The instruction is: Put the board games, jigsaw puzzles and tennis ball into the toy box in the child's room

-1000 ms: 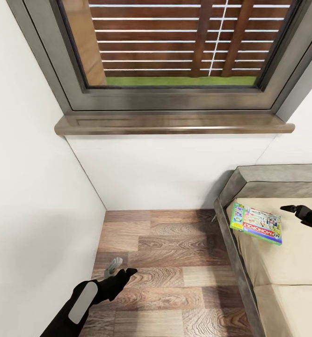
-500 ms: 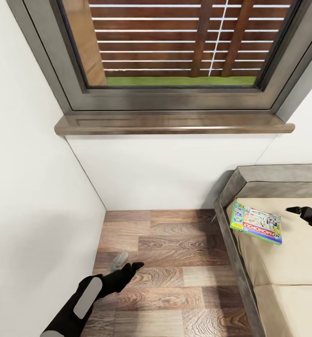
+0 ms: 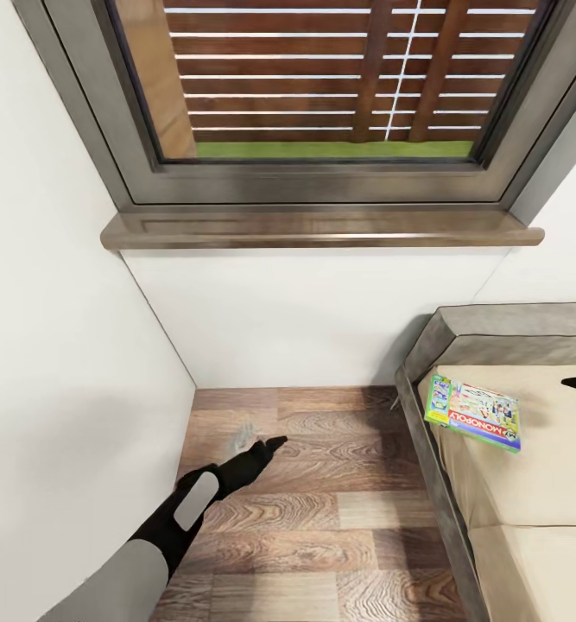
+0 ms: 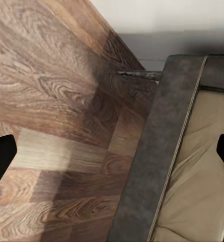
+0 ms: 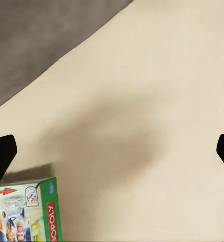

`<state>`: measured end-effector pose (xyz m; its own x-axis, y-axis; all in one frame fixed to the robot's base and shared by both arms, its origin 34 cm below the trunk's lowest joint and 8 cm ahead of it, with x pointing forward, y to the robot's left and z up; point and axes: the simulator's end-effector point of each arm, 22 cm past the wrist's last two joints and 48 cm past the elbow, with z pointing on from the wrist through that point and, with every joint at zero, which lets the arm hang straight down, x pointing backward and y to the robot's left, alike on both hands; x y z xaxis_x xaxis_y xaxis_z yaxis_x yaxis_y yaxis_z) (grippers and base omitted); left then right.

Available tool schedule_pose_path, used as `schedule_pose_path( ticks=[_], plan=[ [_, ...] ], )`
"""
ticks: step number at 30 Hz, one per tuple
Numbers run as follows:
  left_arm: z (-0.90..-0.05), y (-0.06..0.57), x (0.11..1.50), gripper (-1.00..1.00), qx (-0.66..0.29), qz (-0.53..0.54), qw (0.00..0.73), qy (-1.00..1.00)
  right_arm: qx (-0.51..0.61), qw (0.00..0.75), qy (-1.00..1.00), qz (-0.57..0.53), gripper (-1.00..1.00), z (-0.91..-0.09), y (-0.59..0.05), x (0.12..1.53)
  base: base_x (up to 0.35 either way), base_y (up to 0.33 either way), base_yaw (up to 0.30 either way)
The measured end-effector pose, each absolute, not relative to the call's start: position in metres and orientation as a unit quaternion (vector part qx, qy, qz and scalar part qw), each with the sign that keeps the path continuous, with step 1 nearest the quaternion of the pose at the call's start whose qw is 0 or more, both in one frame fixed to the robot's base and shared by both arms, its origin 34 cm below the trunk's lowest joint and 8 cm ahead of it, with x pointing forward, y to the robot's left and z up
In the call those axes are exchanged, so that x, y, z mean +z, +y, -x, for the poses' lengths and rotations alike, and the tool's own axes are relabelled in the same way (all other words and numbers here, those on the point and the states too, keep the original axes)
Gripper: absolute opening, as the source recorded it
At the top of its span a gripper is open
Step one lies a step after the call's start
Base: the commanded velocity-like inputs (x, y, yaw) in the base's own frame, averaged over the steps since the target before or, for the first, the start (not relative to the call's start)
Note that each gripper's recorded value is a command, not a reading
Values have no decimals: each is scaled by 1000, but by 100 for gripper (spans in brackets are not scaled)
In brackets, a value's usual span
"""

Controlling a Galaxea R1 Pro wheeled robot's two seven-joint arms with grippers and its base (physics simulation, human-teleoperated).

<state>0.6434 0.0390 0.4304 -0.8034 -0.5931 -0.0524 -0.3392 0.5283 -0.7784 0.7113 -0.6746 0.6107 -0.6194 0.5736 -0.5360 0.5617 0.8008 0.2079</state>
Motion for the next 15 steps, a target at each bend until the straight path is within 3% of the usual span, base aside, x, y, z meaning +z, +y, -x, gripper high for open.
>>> schedule_pose_path(
  ticks=[15],
  plan=[
    [-664, 3, 439, 100, -401, 205, 176, 875, -21, 373, 863, -340, 100, -716, -725, 656, 0, 0, 0]
  ],
)
